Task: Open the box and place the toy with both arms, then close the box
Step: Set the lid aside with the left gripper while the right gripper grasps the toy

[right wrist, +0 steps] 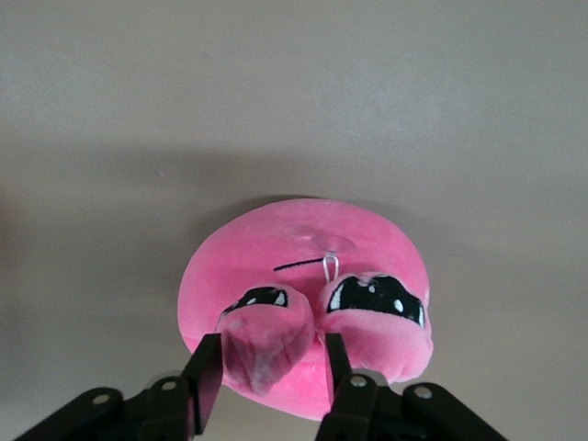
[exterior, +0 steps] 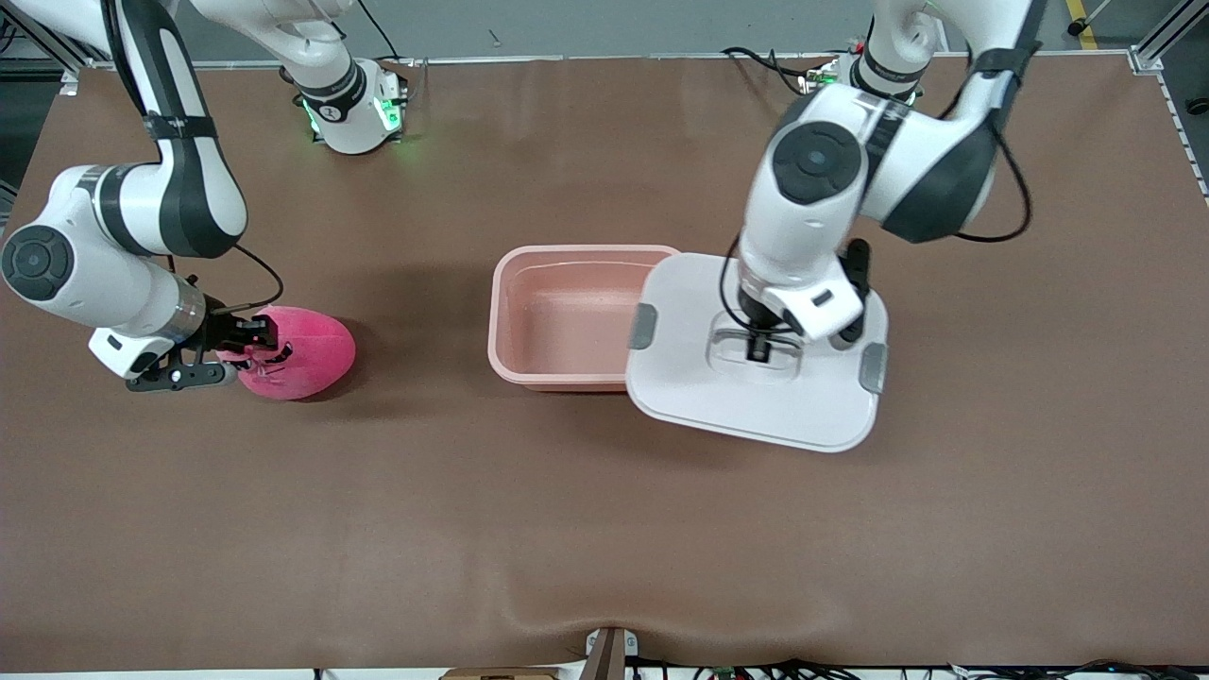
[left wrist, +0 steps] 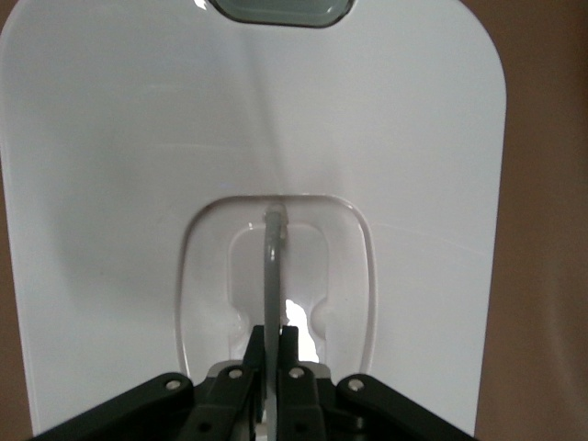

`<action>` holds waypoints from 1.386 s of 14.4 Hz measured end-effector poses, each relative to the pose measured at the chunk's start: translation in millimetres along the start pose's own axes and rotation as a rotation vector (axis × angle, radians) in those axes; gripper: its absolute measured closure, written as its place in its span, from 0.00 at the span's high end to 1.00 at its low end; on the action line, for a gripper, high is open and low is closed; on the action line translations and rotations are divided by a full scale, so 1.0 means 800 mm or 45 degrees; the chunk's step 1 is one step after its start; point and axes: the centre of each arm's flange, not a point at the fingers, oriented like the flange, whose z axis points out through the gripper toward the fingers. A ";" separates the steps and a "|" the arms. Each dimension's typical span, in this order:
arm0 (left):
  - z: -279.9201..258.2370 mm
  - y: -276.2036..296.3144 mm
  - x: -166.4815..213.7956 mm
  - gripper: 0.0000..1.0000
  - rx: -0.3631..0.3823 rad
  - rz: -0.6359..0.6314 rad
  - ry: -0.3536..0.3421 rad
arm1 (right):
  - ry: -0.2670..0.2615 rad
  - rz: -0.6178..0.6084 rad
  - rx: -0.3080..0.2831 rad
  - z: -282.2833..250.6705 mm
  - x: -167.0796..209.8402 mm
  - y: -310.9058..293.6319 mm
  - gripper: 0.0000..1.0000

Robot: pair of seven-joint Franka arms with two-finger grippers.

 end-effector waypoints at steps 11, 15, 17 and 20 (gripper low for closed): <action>0.084 0.012 0.197 0.07 0.198 0.220 -0.027 | 0.043 -0.135 -0.005 -0.139 0.006 -0.048 0.02; 0.103 0.010 0.244 0.07 0.225 0.250 -0.047 | 0.113 -0.433 -0.023 -0.196 0.000 -0.103 0.02; 0.113 0.011 0.249 0.07 0.231 0.285 -0.054 | 0.125 -0.568 -0.032 -0.206 -0.002 -0.145 0.02; 0.121 0.013 0.258 0.07 0.228 0.282 -0.057 | 0.135 -0.835 -0.048 -0.224 -0.011 -0.222 0.02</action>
